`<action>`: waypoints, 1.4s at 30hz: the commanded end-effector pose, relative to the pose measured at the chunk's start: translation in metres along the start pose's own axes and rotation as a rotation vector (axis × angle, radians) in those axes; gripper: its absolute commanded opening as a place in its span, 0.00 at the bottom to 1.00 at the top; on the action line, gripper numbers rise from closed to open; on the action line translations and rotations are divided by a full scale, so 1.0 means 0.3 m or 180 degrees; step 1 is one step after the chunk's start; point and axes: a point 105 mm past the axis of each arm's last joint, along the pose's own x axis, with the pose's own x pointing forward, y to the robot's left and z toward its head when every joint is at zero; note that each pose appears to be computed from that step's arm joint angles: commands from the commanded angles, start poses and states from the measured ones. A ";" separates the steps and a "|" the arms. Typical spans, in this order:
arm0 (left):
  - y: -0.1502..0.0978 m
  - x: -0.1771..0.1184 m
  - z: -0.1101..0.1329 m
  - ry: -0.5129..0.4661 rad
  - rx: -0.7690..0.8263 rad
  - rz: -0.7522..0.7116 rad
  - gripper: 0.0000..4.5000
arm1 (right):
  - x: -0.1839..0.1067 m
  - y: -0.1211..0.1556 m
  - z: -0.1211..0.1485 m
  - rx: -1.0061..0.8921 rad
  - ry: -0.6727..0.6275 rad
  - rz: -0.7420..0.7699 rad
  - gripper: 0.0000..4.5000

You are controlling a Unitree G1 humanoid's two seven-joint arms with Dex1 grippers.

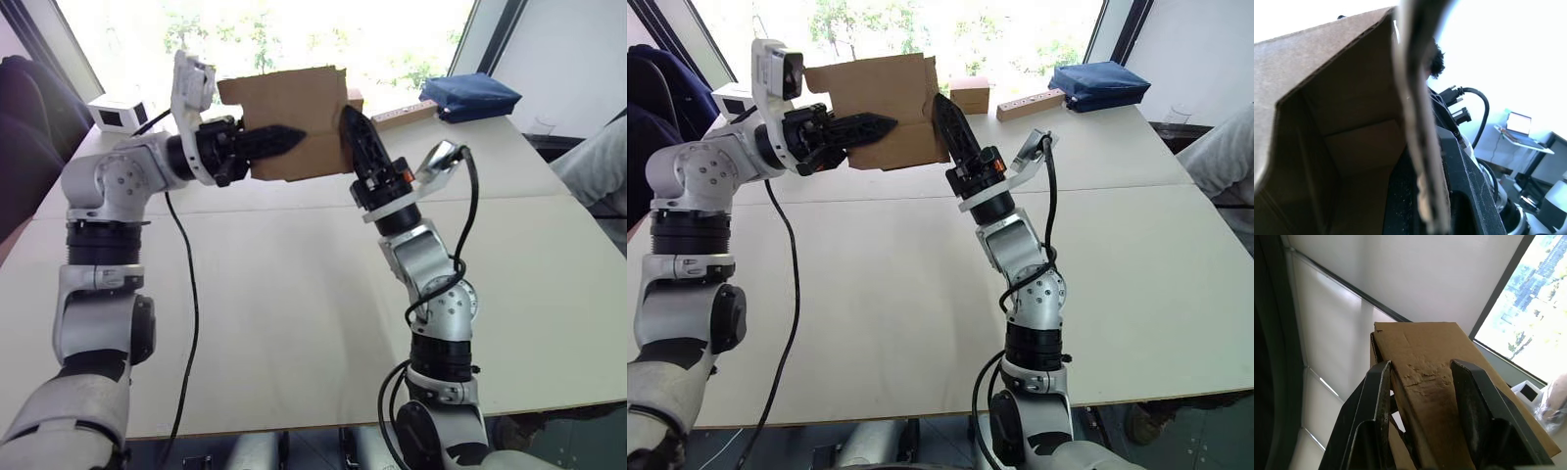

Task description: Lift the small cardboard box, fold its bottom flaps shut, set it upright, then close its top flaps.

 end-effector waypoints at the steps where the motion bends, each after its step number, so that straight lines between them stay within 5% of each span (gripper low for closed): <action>1: -0.007 0.011 0.028 -0.0082 0.0157 -0.0016 0.00 | 0.046 0.079 -0.044 -0.0039 0.0063 0.0227 0.43; 10: 0.003 0.020 0.029 -0.0141 0.0156 0.0016 0.00 | 0.028 0.136 -0.158 0.0038 0.0467 0.0451 0.43; 19: -0.016 0.012 0.037 -0.0135 0.0135 -0.0056 0.00 | -0.004 0.099 -0.122 -0.0184 0.0472 0.0335 0.43; 26: -0.024 0.001 0.039 -0.0129 0.0113 -0.0077 0.00 | -0.021 0.080 -0.072 -0.0223 0.0317 0.0257 0.01; 42: -0.027 -0.017 0.033 -0.0128 0.0092 -0.0055 0.00 | -0.070 0.112 -0.013 -0.0377 0.0366 0.0236 0.01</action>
